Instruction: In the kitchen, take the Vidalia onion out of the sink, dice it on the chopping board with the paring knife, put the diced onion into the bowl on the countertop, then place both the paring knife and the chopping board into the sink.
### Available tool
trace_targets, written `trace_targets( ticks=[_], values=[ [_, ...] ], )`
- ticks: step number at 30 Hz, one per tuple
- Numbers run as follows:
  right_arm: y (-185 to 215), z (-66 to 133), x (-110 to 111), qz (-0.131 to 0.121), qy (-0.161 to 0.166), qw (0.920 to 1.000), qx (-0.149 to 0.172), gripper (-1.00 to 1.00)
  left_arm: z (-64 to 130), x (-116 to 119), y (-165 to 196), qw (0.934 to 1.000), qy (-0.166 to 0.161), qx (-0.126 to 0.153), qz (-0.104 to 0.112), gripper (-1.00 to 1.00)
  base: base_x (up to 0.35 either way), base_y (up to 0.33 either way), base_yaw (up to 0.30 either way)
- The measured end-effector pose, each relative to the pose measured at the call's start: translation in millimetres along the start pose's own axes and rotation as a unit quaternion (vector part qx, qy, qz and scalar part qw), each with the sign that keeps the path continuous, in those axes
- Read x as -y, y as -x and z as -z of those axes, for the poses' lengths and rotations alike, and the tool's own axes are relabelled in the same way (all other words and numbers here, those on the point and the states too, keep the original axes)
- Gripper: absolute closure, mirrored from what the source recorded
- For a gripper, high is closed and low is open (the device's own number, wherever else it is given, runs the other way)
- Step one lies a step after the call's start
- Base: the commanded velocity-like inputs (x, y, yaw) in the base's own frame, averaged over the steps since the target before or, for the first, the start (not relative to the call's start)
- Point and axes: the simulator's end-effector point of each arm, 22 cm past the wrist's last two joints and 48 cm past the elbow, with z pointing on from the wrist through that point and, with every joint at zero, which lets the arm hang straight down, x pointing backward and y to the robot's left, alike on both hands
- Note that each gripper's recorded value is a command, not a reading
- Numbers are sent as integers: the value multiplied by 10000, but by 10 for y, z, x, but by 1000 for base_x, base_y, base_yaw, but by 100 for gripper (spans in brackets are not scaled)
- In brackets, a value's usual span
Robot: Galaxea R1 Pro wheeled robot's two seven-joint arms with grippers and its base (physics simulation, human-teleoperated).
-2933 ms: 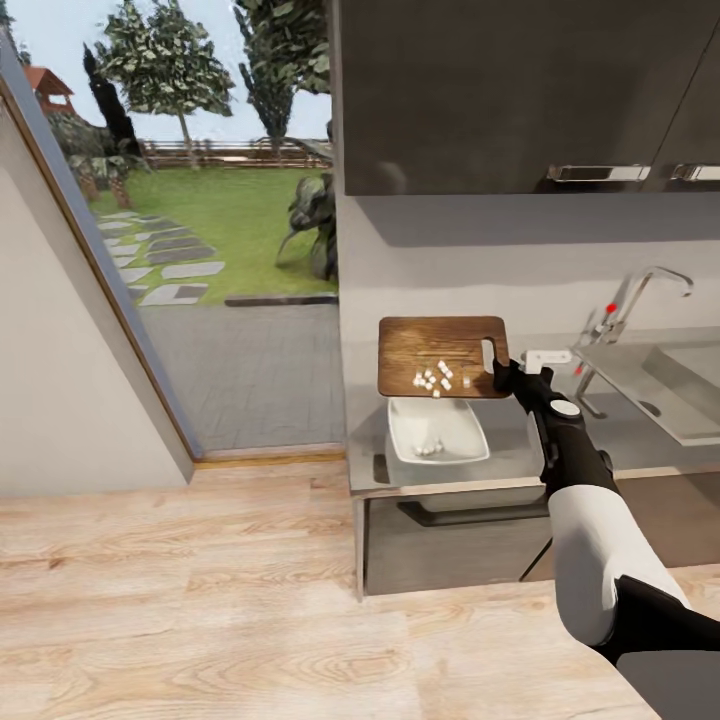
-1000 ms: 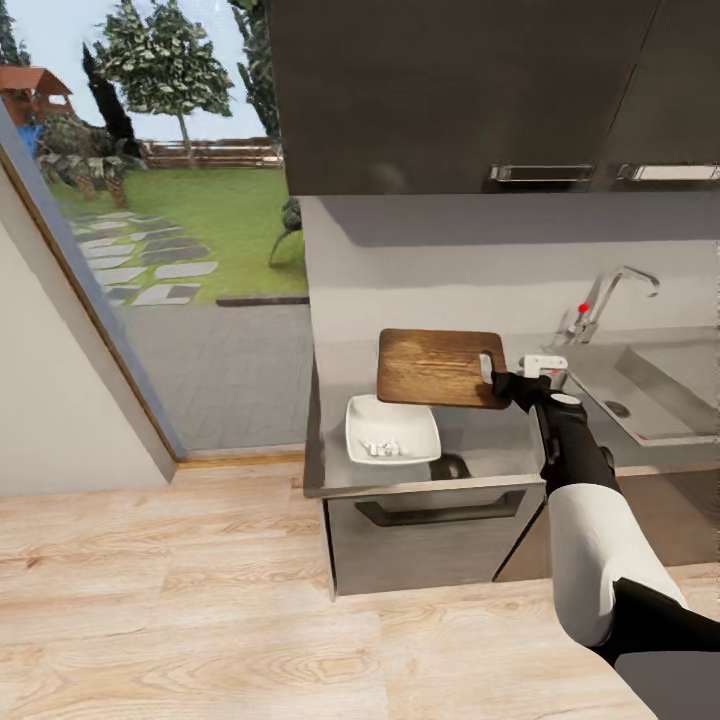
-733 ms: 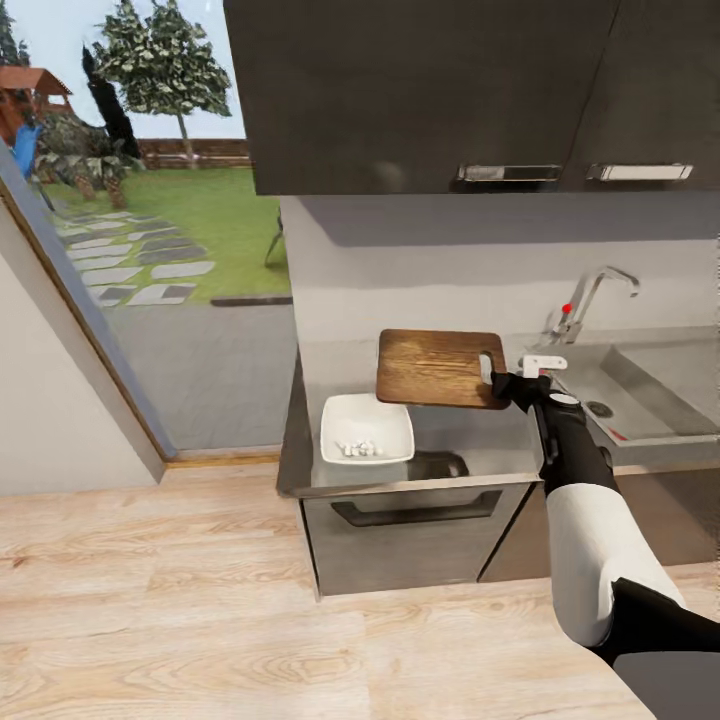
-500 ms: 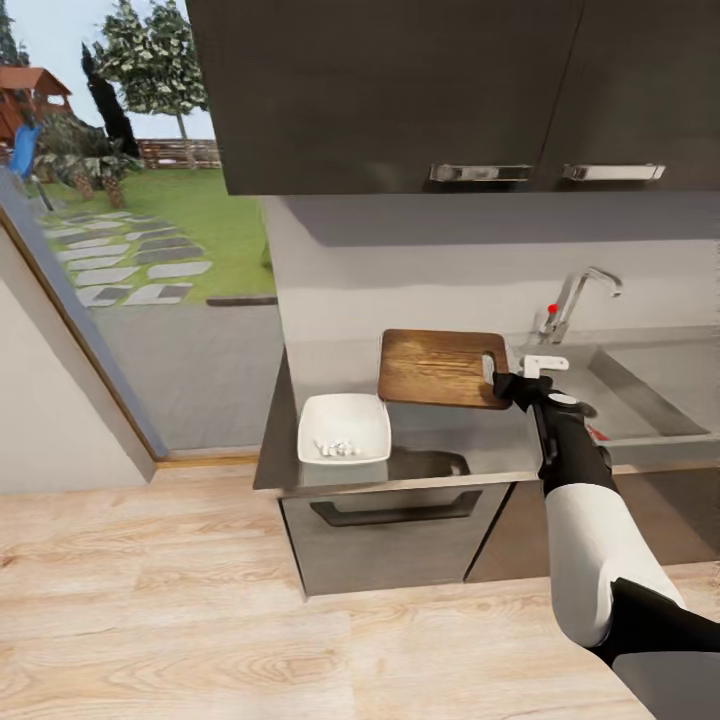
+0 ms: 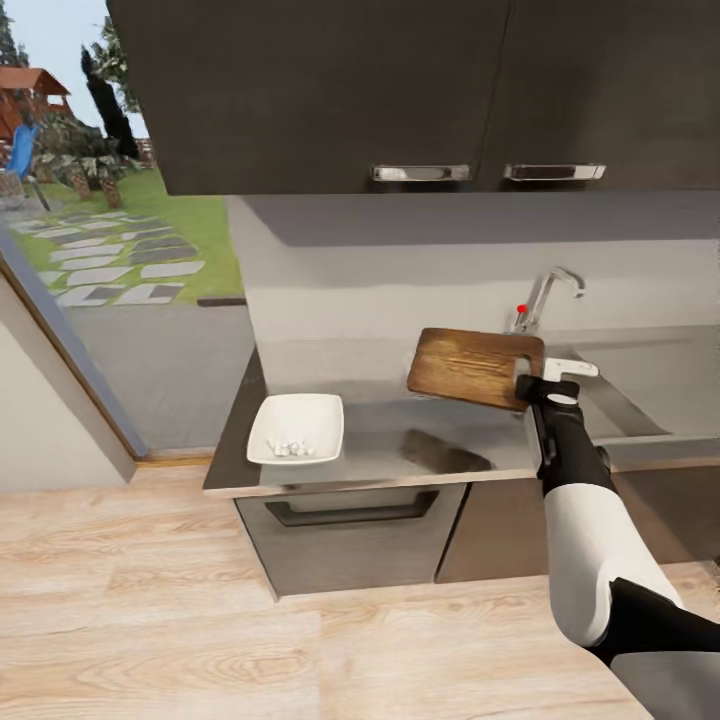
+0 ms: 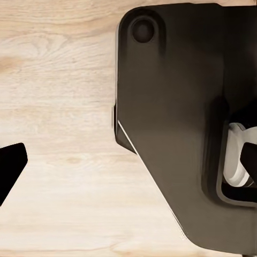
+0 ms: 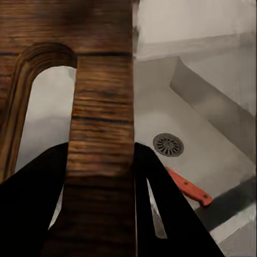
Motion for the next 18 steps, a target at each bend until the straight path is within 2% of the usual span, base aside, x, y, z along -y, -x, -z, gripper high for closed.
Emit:
trace_targets(
  ticks=[1, 3, 7, 10, 12, 15, 18],
  values=[
    [-11, 5, 112, 8, -259, 9997, -16, 100, 0, 1, 1, 10000, -1, 2, 1, -100, 0, -318, 0],
    [-32, 16, 180, -58, -456, 9989, -51, 100, -1, 2, 3, 10000, -1, 3, 1, -100, 0, -318, 0],
    [-180, 56, 253, -131, -763, 9964, -351, 100, -1, 3, 4, 10000, -3, 4, -1, -100, 0, -318, 0],
    [-294, 96, 395, -472, -1126, 9910, -550, 100, 1, 1, -1, 10000, -1, 1, 0, -100, 0, -318, 0],
    [-398, 121, 550, -848, -1415, 9837, -711, 100, 1, 1, 0, 10000, 3, 2, 2, -100, 24, -314, 0],
    [-541, 148, 643, -1360, -1613, 9731, -921, 100, 2, 35, 4, 10000, -13, 5, 20, -100, 144, -269, 0],
    [-585, 166, 679, -1488, -1699, 9691, -990, 100, 7, 67, -4, 10000, -27, -2, 36, -100, 202, -239, 0]
  ],
)
